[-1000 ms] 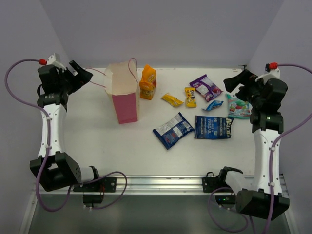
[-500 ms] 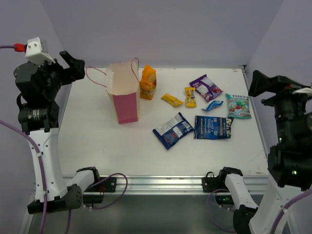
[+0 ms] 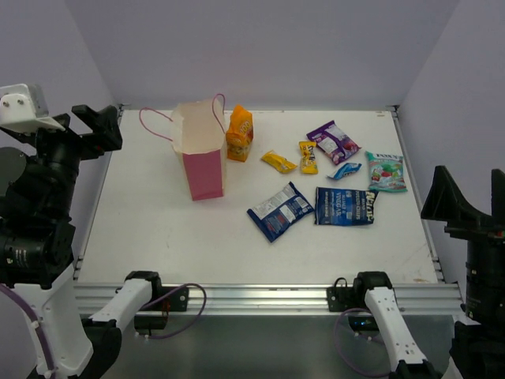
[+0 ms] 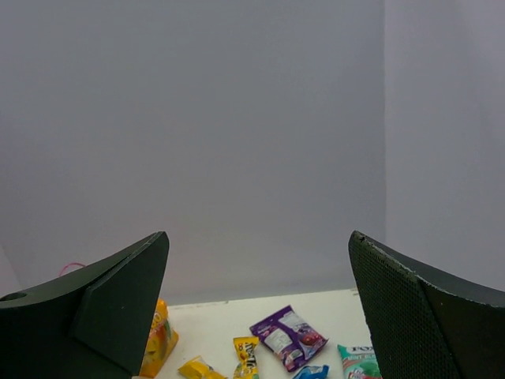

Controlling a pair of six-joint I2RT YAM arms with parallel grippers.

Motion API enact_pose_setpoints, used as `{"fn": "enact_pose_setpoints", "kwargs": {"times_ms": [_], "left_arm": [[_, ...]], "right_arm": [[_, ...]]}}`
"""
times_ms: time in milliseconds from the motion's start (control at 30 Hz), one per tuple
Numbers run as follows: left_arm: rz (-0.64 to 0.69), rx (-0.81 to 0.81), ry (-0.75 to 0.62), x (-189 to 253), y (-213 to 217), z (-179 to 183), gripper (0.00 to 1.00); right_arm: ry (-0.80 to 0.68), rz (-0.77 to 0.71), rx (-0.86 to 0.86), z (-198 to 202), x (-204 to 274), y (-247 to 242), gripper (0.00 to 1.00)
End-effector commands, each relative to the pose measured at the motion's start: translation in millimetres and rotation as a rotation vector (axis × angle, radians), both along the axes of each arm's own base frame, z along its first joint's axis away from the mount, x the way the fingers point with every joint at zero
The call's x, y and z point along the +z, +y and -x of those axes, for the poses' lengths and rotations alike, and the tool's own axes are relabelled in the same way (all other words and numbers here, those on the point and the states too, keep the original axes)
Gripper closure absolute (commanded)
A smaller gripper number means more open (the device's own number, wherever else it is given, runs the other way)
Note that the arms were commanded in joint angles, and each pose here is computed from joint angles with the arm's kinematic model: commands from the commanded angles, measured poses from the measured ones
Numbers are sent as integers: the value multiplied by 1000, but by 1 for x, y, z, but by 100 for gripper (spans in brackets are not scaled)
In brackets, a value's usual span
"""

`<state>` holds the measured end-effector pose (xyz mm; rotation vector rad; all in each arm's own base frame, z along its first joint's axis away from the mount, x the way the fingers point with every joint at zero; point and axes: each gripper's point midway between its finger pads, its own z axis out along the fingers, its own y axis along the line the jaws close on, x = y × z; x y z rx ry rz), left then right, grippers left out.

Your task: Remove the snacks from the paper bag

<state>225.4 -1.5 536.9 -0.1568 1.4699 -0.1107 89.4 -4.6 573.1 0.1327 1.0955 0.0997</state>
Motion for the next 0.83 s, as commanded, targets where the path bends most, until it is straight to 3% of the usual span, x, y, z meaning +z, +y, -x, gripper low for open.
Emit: {"fn": "enact_pose_setpoints", "kwargs": {"times_ms": [0, 300, 800], "left_arm": [[-23, 43, -10, 7, 8, 17, 0], [-22, 52, -35, 7, 9, 31, 0], [-24, 4, 17, -13, -1, 12, 0]], "right_arm": [[-53, 19, -44, 9, 4, -10, 1], [-53, 29, -15, 7, -1, -6, 1], [-32, 28, 11, -5, -10, -1, 1]]}}
